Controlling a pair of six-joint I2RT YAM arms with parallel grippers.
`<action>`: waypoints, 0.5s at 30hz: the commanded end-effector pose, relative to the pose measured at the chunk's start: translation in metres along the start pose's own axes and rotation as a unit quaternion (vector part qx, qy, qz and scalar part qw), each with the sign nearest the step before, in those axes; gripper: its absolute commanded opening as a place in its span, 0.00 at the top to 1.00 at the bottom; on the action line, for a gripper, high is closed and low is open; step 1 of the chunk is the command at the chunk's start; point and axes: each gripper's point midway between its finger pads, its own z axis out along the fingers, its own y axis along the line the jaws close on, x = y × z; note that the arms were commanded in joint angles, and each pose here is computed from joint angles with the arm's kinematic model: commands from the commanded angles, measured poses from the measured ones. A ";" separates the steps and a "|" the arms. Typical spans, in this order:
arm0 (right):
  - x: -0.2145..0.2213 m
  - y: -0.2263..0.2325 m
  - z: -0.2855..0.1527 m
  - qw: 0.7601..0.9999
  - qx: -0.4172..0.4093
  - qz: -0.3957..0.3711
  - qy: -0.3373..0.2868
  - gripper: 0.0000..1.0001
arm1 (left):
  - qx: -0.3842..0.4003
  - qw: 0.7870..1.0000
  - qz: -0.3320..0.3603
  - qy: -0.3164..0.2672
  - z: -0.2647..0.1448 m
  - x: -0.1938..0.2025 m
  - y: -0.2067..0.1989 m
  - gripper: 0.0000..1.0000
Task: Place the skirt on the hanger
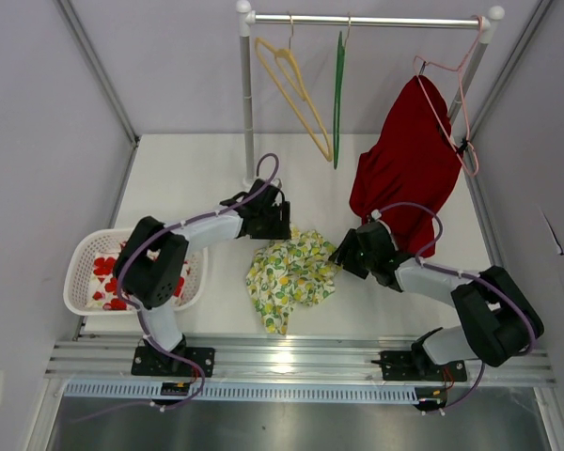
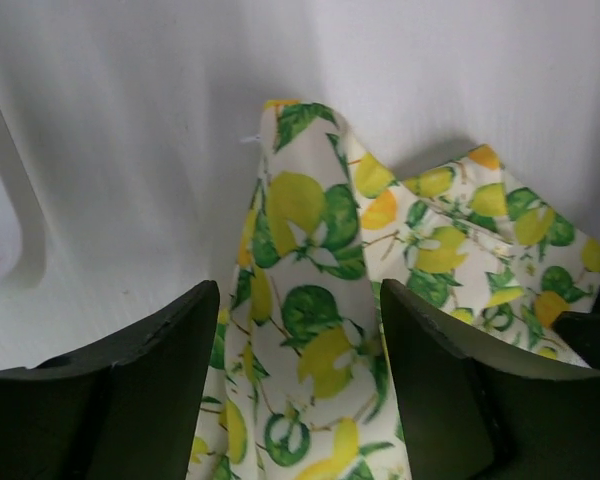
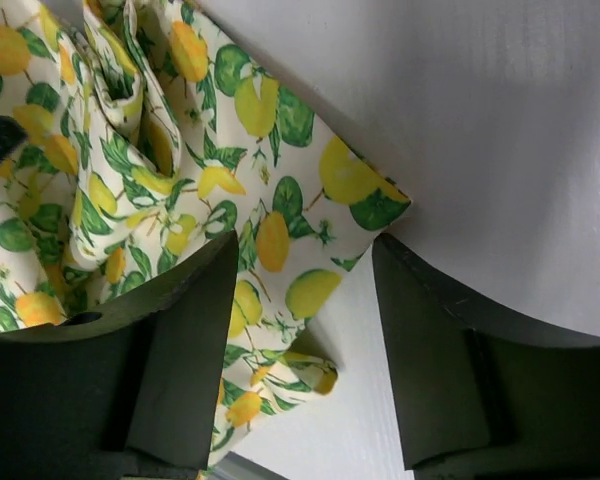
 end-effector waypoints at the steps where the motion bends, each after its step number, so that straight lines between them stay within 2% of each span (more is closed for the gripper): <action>1: -0.009 0.010 0.010 0.999 -0.017 0.023 -0.019 0.42 | 0.017 1.000 0.006 -0.013 0.003 -0.018 -0.005 0.34; 5: -0.012 0.011 0.019 1.000 -0.012 0.014 -0.020 0.68 | 0.023 1.000 0.003 -0.009 0.008 -0.019 -0.003 0.52; 6: -0.013 0.008 0.019 1.000 -0.004 0.011 -0.022 0.73 | 0.027 1.000 0.003 -0.012 0.005 -0.022 -0.003 0.61; 7: -0.015 0.008 0.020 1.000 -0.001 0.007 -0.024 0.85 | 0.030 0.999 0.004 -0.018 0.003 -0.025 -0.003 0.67; 8: -0.021 0.010 0.019 1.000 -0.001 0.003 -0.030 0.91 | 0.034 0.999 0.004 -0.024 0.000 -0.030 -0.003 0.76; 9: -0.023 0.008 0.017 0.999 0.007 -0.006 -0.030 0.96 | 0.042 0.999 0.007 -0.034 -0.008 -0.037 -0.007 0.81; 11: -0.041 0.016 0.005 0.999 0.001 -0.011 -0.052 1.00 | 0.045 0.998 0.015 -0.045 -0.018 -0.044 -0.008 0.90; 13: -0.051 0.013 -0.008 0.997 0.020 -0.033 -0.065 1.00 | 0.046 0.996 0.026 -0.068 -0.037 -0.058 -0.011 0.94; 15: -0.077 0.025 -0.035 0.993 0.022 -0.058 -0.103 1.00 | 0.042 0.995 0.031 -0.086 -0.053 -0.069 -0.011 0.99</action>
